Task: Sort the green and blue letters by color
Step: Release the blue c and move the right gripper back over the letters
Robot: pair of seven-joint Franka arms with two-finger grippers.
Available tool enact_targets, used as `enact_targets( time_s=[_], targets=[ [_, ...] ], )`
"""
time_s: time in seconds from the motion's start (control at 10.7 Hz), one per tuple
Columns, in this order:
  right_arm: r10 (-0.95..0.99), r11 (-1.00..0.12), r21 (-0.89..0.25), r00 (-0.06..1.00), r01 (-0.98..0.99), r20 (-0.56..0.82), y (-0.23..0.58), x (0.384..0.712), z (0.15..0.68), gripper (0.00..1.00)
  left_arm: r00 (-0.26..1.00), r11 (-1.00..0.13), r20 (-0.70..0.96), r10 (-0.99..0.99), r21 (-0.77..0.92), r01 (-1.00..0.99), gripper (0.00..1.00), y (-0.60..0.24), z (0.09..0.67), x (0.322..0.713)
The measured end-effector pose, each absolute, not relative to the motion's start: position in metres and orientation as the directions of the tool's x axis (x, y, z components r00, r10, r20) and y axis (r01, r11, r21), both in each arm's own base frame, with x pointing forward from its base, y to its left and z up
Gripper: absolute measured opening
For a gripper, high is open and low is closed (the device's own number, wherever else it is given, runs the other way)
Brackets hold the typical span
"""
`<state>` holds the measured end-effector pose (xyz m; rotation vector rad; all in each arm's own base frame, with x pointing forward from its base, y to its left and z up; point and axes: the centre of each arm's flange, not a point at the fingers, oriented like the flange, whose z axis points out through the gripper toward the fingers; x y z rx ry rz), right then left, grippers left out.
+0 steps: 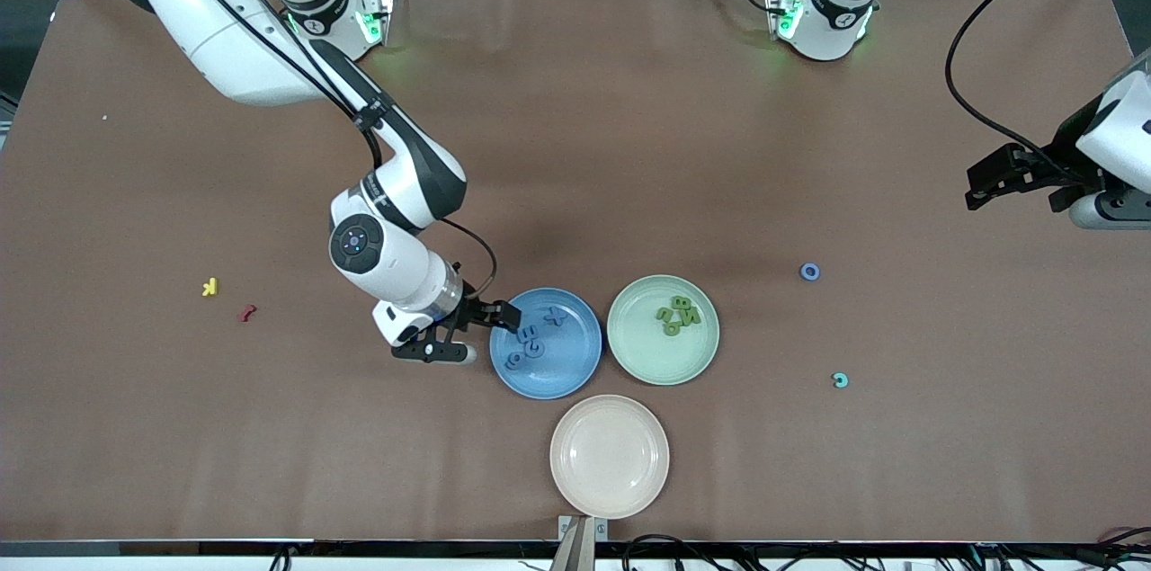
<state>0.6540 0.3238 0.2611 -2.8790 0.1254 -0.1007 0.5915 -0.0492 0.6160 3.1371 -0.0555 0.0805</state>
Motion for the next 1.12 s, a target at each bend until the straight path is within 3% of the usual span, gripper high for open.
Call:
enact_targets(
  time_s=[0.28,1.12],
  targets=[
    [0.027,-0.997,-0.075,0.998,0.032,0.065,0.291,0.642,0.287,1.00,0.998,-0.999,0.056,-0.035,0.003,-0.035,1.00,-0.049,0.615,0.593],
    [0.242,-0.960,0.146,0.970,0.238,0.008,0.182,0.558,0.367,1.00,0.997,-0.999,0.067,-0.033,0.005,-0.034,1.00,-0.048,0.613,0.596]
  ],
)
